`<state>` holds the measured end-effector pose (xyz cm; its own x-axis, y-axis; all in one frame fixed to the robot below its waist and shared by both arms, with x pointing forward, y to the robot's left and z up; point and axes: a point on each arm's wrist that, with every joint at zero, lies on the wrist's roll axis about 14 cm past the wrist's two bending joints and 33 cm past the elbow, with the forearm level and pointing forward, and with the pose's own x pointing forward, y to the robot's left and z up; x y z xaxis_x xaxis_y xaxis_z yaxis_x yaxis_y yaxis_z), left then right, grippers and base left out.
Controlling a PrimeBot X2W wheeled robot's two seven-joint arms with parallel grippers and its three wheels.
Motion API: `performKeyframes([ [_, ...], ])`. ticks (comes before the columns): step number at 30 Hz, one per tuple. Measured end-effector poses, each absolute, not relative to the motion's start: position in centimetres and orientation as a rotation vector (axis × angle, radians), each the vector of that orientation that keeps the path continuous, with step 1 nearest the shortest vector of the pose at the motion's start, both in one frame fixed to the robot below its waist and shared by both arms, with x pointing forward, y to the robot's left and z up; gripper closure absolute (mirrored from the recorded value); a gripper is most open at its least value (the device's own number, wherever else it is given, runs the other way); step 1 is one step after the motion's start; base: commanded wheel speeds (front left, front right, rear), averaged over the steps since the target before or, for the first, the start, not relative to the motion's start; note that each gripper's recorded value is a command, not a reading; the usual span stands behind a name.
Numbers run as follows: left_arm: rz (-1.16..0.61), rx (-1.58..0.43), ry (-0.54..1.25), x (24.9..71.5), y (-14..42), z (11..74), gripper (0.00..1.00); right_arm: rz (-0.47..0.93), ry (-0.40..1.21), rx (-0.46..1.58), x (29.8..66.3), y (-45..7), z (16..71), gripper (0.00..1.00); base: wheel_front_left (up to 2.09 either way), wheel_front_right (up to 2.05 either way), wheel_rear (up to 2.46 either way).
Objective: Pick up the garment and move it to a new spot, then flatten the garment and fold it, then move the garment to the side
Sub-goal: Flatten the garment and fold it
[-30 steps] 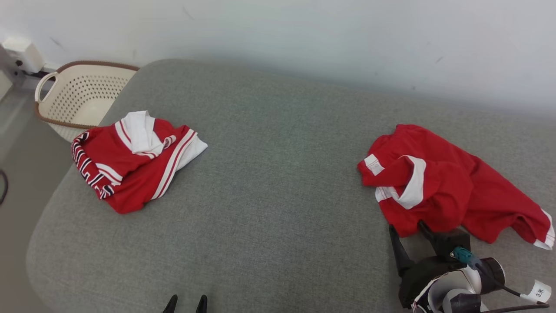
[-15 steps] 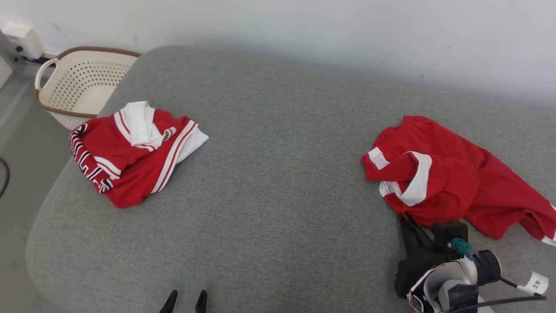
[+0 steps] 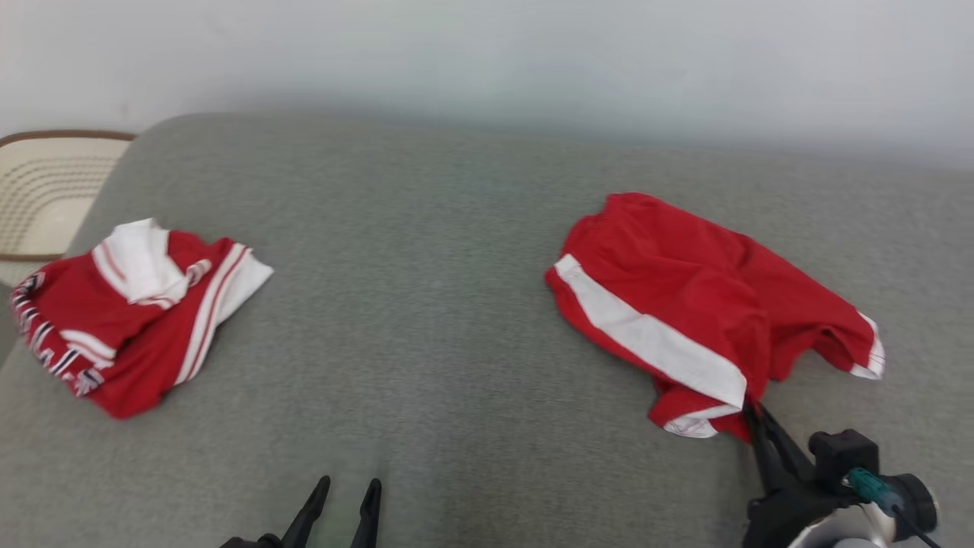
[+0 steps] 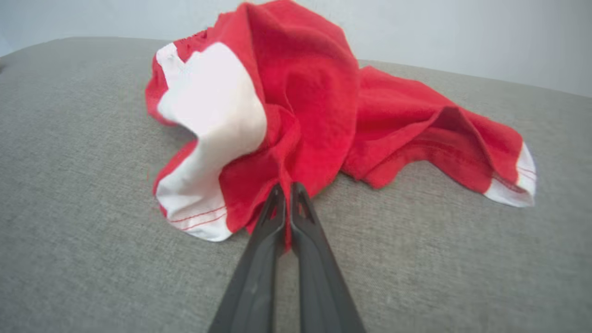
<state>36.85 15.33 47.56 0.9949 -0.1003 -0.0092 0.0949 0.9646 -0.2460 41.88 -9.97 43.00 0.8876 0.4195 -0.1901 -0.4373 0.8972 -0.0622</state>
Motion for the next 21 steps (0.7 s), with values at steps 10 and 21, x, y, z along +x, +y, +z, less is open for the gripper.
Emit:
performKeyframes([
  [10, -0.257, -0.249, 0.019, 39.2, 10.4, 48.0, 0.00, 0.245, 0.197, -0.144, 39.7, -19.0, 43.0, 1.00, 0.00, 0.00, 0.00],
  [21, -0.333, -0.229, 0.030, 40.2, 7.8, 47.7, 0.00, 0.035, 0.103, -0.092, 38.8, -24.7, 46.1, 0.00, 0.00, 0.00, 0.00],
])
